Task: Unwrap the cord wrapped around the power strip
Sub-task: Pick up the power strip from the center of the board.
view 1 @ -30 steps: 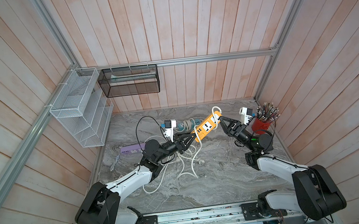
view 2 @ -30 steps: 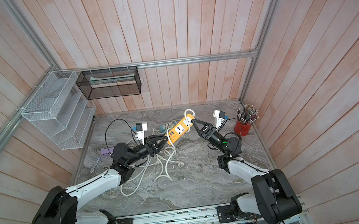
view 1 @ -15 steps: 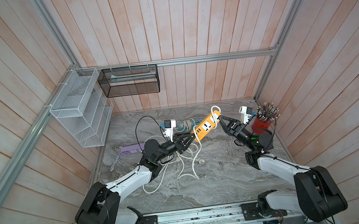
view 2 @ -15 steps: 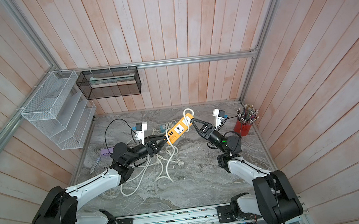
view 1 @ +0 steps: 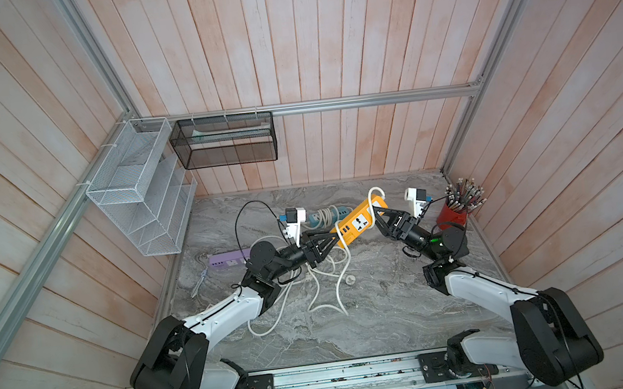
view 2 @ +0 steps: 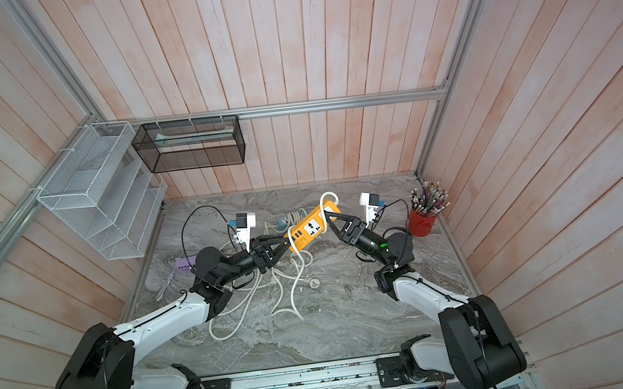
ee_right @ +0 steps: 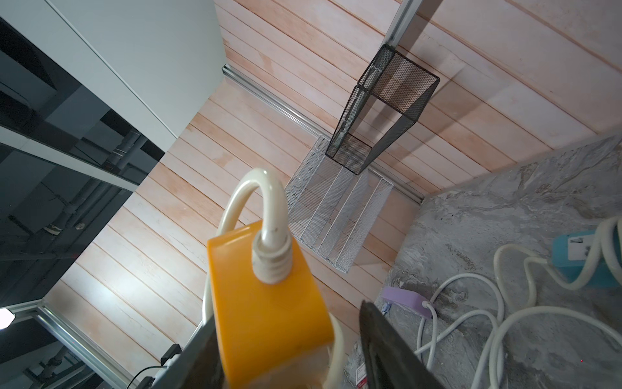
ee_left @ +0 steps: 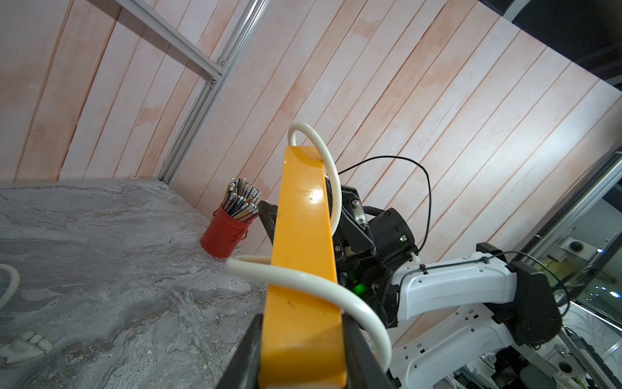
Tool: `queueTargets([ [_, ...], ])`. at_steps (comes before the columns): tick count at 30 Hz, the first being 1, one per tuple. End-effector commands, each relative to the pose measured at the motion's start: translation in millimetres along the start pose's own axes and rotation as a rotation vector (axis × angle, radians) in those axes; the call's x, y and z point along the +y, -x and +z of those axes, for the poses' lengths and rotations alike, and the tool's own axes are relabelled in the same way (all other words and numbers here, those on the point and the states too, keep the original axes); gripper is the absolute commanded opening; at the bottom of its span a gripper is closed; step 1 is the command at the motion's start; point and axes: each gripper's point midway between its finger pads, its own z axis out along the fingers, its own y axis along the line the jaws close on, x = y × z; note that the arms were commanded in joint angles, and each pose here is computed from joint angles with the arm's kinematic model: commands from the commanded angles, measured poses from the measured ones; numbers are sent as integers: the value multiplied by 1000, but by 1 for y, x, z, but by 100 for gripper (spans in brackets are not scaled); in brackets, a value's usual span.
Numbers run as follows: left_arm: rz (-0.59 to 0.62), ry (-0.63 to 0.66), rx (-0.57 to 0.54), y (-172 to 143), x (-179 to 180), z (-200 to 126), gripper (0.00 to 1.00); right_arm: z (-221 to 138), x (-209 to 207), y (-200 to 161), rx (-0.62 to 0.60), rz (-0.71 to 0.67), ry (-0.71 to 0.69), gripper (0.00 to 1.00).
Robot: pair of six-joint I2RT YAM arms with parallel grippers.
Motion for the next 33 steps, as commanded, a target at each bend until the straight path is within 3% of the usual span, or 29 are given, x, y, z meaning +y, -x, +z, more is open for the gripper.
queueTargets([
  [1, 52, -63, -25, 15, -17, 3, 0, 5, 8, -7, 38, -12, 37, 54],
  [5, 42, -65, -16, 13, -15, 4, 0, 10, 10, -10, 50, -10, 58, 26],
  [7, 37, -64, -11, 11, -14, 5, 0, 12, 11, -13, 57, 0, 70, 3],
  [11, 31, -50, -7, 10, -11, 5, 0, 8, 8, -13, 35, 23, 72, 0],
  [12, 31, -47, -7, 11, -11, 5, 7, 6, 7, -11, 22, 25, 65, 0],
  [16, 41, -31, -13, 14, -11, 3, 81, 0, 7, -4, -13, 3, 25, 0],
  [18, 45, -30, -14, 14, -12, 1, 100, -1, 9, 0, -25, -21, 5, 0],
  [28, 46, -65, 16, 7, -21, -3, 100, -18, 15, 32, -153, -53, -30, 0],
  [33, 52, -77, 54, -6, -27, -3, 100, -25, 29, 55, -229, -133, -61, 0],
])
